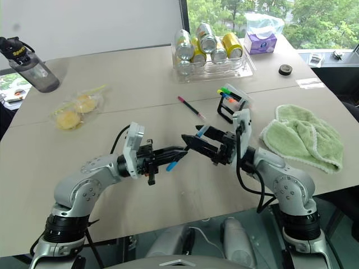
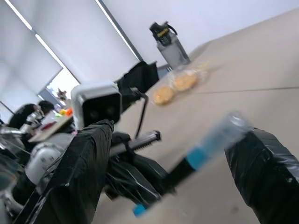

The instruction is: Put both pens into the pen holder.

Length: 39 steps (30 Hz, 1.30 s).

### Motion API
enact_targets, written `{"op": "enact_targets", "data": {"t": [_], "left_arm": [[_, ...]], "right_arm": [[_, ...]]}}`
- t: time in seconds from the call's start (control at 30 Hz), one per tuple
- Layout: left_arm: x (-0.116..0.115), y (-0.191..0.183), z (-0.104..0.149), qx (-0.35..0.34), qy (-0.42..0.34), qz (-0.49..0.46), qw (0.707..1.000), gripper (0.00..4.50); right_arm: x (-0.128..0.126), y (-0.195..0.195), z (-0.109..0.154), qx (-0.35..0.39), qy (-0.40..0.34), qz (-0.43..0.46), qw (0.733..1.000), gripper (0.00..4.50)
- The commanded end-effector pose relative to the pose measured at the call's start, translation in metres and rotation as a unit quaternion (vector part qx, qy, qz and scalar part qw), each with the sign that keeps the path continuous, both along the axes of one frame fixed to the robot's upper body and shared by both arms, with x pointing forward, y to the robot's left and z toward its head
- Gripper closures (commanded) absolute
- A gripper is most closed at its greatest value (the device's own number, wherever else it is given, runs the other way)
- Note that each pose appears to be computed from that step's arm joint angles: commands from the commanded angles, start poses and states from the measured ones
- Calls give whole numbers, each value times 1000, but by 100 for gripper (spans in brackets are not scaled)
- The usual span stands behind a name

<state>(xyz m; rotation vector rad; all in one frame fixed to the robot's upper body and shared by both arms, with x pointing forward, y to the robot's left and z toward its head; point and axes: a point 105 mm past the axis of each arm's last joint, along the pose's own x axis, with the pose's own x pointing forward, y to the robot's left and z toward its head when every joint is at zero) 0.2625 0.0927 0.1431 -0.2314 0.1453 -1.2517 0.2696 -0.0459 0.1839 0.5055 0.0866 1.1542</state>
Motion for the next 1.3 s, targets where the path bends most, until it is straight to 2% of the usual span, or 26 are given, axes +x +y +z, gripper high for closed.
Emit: {"op": "enact_targets", "data": {"t": [0.03,0.2,0.23,0.27,0.3,0.33,0.37,0.5,0.53,0.63,0.7,0.73,0.83,0.97,1.3], "left_arm": [[-3,-6,4,-4,-13,-7,1000,450],[-1,-9,3,-12,-9,-7,1000,450],[-1,-9,2,-14,-9,-6,1000,450],[0,-9,2,-14,-8,-4,1000,450],[0,-9,1,-14,-7,-3,1000,450],[0,-9,0,-13,-6,-2,1000,354],[1,-8,0,-10,-9,5,1000,326],[11,2,-3,37,-40,49,997,149],[11,6,-5,60,-52,53,995,96],[15,21,-8,137,-95,72,983,96],[17,28,-7,170,-118,78,975,96],[17,32,0,182,-134,85,970,96],[19,36,16,192,-164,103,962,96],[16,30,37,180,-198,129,955,96],[15,18,61,153,-221,176,947,96]], "right_arm": [[-1,0,15,15,-16,9,1000,143],[-3,-1,17,12,-18,20,1000,344],[-3,-1,18,12,-18,21,1000,398],[-2,-1,19,12,-20,21,1000,428],[-2,-1,20,13,-21,21,999,438],[-1,-1,22,12,-24,20,999,438],[1,-1,24,10,-30,15,999,438],[22,-12,48,-19,-92,-31,995,438],[30,-16,55,-49,-119,-49,991,438],[48,-27,82,-141,-220,-86,961,438],[53,-30,102,-170,-280,-96,940,438],[55,-30,116,-198,-330,-100,918,438],[62,-32,136,-273,-427,-112,855,438],[71,-38,140,-349,-486,-118,793,438],[70,-41,136,-371,-488,-101,783,438]]}}
